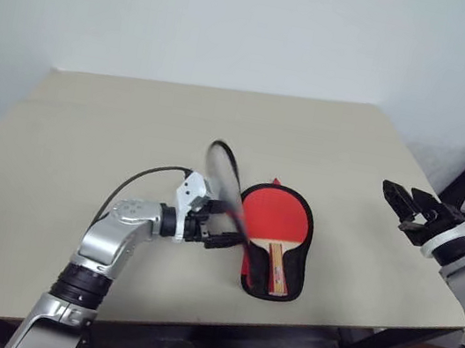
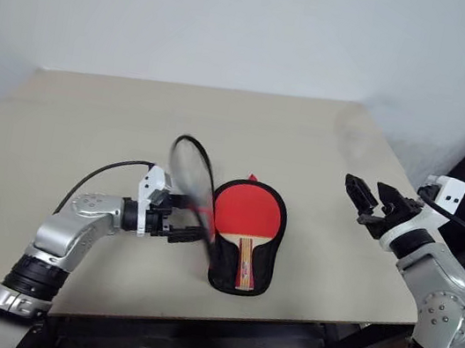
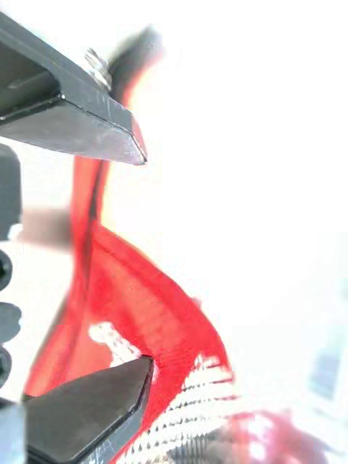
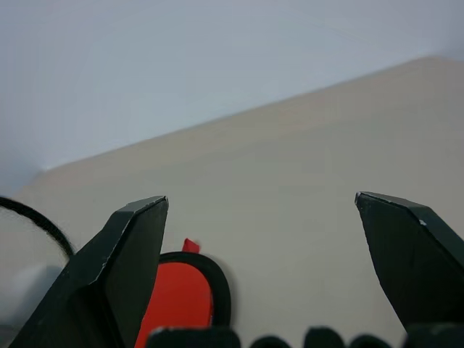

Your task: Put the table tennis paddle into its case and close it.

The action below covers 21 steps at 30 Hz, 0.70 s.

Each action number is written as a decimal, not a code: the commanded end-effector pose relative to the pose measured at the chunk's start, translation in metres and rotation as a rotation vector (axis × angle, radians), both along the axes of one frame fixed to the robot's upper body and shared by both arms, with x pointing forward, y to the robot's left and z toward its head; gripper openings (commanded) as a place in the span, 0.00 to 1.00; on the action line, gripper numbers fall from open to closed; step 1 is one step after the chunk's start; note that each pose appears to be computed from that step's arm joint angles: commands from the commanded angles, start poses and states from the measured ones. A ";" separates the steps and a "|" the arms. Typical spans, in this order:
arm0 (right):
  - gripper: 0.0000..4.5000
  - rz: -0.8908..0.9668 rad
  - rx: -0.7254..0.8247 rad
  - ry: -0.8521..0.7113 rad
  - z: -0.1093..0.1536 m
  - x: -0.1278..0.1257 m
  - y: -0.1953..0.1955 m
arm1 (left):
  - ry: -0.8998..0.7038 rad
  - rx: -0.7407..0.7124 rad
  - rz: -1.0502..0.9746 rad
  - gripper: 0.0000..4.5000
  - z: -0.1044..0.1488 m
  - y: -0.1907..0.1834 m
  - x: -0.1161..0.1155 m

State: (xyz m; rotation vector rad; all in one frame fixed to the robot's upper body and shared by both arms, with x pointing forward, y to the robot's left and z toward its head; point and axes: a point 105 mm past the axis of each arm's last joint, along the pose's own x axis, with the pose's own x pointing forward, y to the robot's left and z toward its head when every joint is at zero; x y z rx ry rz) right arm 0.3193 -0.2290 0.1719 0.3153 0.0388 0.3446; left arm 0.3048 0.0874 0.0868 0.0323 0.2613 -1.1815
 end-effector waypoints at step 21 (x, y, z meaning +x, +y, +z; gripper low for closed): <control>0.99 0.039 0.014 -0.045 0.004 0.026 0.025 | 0.423 0.117 0.023 1.00 -0.007 0.001 -0.027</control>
